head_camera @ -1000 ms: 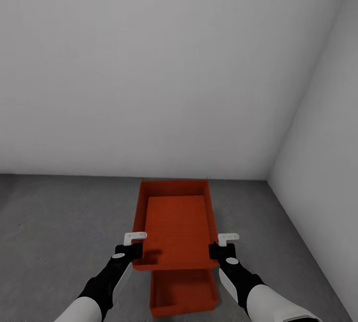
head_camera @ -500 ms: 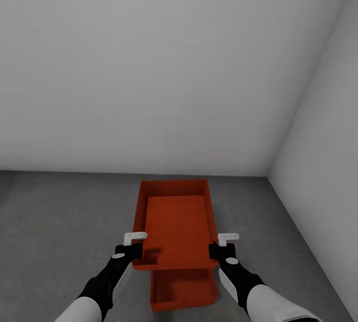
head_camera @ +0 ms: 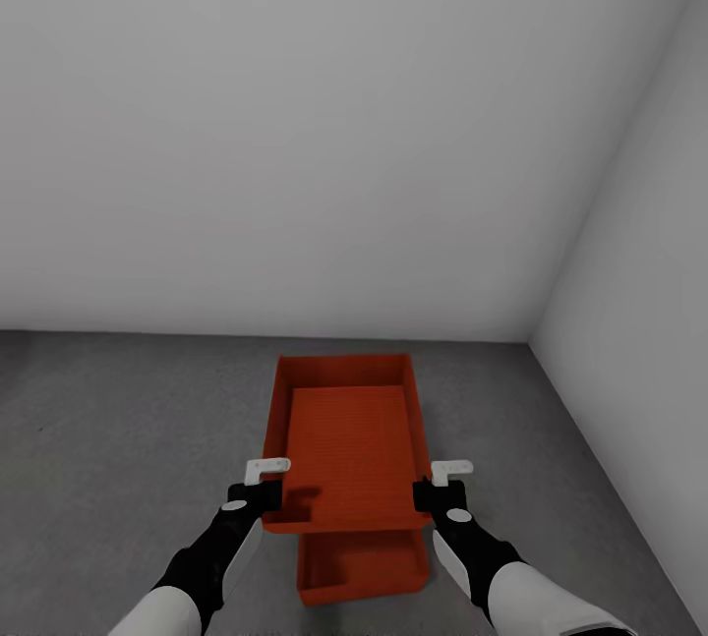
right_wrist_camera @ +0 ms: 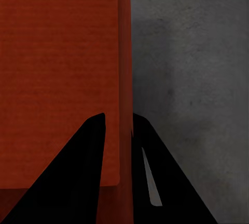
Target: Move the two storage containers from the living room to the garage. In the garage, place one container on the floor and stack the other container on top of it (either order is fine).
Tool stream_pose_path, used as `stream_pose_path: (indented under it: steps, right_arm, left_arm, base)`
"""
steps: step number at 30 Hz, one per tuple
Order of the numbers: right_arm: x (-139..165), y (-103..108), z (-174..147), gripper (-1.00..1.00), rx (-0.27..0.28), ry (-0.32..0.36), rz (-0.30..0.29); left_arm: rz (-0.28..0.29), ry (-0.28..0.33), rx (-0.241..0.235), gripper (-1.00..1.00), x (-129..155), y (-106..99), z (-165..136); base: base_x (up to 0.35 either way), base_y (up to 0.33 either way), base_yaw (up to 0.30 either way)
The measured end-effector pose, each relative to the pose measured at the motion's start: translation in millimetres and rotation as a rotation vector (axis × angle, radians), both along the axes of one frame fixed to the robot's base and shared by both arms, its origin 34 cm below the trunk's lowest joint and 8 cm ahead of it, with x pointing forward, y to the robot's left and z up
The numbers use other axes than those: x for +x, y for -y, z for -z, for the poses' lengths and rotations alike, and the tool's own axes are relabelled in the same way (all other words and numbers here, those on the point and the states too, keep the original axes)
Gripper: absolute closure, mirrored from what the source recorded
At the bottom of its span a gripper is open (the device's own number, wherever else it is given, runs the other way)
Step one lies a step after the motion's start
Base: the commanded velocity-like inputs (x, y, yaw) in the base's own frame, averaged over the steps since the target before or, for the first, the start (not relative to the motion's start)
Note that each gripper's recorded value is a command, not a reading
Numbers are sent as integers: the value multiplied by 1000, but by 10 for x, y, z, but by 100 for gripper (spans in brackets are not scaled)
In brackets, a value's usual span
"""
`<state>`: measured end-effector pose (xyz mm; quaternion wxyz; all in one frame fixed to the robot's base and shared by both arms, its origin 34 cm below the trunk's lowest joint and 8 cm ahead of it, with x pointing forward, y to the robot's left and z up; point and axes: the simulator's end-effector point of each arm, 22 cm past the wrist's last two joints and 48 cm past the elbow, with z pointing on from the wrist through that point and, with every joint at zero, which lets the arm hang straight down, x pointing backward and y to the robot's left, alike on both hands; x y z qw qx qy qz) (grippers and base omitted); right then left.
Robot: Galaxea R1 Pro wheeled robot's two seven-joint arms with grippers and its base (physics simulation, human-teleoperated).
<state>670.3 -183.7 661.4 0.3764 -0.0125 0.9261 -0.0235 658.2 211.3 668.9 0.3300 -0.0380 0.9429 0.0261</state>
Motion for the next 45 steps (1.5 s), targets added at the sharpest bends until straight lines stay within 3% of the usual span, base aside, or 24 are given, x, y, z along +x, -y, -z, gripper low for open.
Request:
stream_pose_path:
  steps: [45]
  right_arm:
    - [-195,-1,378,100,0,-72,0]
  left_arm:
    - [0,-71,-2,100,-191,-1,372]
  base:
    - [0,0,0]
